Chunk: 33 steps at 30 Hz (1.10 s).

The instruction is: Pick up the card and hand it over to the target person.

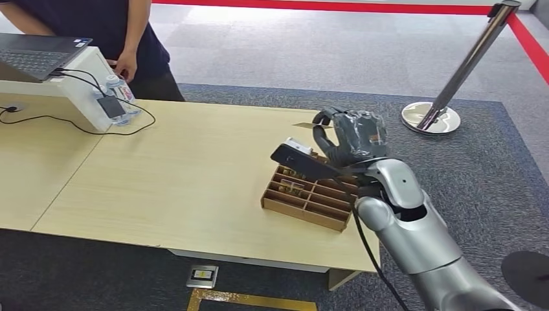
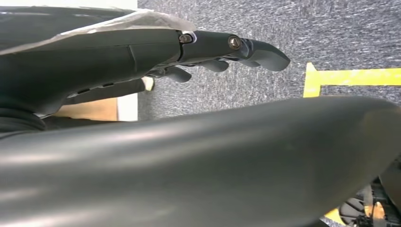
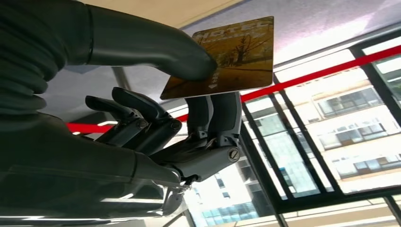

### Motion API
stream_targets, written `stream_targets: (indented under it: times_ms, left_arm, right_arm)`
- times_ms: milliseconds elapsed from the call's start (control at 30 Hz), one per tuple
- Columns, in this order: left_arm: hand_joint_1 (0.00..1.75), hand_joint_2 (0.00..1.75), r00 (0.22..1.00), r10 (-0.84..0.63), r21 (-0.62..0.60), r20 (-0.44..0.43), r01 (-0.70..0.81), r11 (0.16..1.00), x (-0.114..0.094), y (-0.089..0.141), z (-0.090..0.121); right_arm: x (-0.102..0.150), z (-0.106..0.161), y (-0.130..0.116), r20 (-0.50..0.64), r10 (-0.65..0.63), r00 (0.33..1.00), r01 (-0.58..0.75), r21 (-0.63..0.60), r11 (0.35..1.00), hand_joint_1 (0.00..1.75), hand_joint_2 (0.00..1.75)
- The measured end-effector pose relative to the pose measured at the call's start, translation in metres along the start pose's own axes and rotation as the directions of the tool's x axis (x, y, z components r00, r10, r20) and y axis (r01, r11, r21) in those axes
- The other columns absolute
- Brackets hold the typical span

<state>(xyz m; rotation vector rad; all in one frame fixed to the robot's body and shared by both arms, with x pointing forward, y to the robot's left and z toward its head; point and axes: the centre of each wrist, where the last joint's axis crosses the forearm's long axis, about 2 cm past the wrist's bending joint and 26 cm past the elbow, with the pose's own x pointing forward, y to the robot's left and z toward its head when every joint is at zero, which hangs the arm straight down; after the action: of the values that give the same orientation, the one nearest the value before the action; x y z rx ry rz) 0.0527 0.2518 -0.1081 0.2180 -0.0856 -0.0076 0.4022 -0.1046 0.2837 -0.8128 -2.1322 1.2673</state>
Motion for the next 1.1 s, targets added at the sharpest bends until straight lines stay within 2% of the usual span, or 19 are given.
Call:
stream_targets:
  times_ms: [267, 567, 1100]
  left_arm:
    - [0.00, 0.00, 1.000, 0.000, 0.006, -0.021, 0.000, 1.000, 0.000, -0.001, 0.000]
    - [0.00, 0.00, 1.000, 0.005, 0.011, -0.017, -0.005, 1.000, 0.002, 0.001, 0.000]
    - [0.00, 0.00, 1.000, -0.012, 0.021, -0.013, 0.012, 1.000, 0.003, 0.004, -0.001]
  right_arm:
    - [0.027, -0.028, -0.007, 0.059, 0.001, 0.998, 0.001, -0.033, 0.999, 1.75, 1.75]
    - [0.046, -0.053, -0.009, 0.097, 0.008, 0.995, -0.005, -0.024, 1.000, 1.75, 1.75]
    - [0.041, -0.054, -0.002, 0.090, -0.014, 0.996, 0.015, -0.007, 1.000, 1.75, 1.75]
